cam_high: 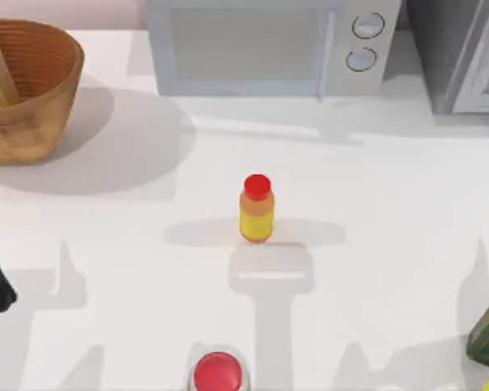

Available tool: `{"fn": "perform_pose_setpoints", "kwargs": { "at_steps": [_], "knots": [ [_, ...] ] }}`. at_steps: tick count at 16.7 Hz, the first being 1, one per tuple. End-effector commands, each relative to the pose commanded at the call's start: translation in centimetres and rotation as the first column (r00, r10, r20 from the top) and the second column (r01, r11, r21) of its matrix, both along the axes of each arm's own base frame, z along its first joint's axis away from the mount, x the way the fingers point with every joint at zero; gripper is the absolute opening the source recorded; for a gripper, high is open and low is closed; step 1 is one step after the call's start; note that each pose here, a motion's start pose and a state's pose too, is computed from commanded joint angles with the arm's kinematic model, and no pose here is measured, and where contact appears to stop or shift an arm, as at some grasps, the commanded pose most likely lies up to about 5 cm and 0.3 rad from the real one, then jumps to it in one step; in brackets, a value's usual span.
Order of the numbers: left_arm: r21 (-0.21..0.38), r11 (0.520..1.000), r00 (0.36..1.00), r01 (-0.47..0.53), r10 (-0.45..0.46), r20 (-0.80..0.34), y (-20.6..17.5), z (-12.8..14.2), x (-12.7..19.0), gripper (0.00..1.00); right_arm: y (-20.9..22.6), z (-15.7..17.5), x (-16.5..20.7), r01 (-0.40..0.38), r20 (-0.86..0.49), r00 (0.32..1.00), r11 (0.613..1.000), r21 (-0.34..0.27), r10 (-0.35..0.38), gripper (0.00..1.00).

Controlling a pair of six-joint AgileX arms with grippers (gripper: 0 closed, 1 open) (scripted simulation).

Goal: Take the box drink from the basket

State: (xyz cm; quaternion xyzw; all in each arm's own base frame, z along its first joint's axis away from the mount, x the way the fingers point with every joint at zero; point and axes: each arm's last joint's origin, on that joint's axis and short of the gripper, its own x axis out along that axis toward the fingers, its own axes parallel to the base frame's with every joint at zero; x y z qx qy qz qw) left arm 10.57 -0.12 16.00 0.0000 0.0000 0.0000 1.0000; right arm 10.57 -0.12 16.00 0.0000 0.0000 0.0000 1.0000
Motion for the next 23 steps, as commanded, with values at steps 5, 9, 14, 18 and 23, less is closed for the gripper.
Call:
{"fn": "perform_pose_setpoints", "kwargs": {
  "at_steps": [5, 9, 14, 18, 23],
  "knots": [
    [-0.001, 1.000, 1.000, -0.001, 0.001, 0.017, 0.1, 0.9, 0.3, 1.00, 0.0, 0.0, 0.0, 0.000, 0.000, 1.000, 1.000, 0.000, 0.000, 1.00],
    [-0.003, 1.000, 0.999, -0.007, 0.007, 0.043, 0.4, 3.6, 1.8, 1.00, 0.0, 0.0, 0.0, 0.000, 0.000, 1.000, 1.000, 0.000, 0.000, 1.00],
    [-0.008, 1.000, 1.000, -0.010, 0.010, 0.012, 1.3, 5.9, 7.5, 1.00, 0.0, 0.0, 0.0, 0.000, 0.000, 1.000, 1.000, 0.000, 0.000, 1.00],
    [-0.011, 1.000, 1.000, -0.007, 0.007, -0.019, 2.7, 4.9, 14.1, 1.00, 0.0, 0.0, 0.0, 0.000, 0.000, 1.000, 1.000, 0.000, 0.000, 1.00],
    [-0.011, 1.000, 0.999, 0.004, -0.004, -0.034, 4.4, 0.2, 20.9, 1.00, 0.0, 0.0, 0.0, 0.000, 0.000, 1.000, 1.000, 0.000, 0.000, 1.00]
  ]
}}
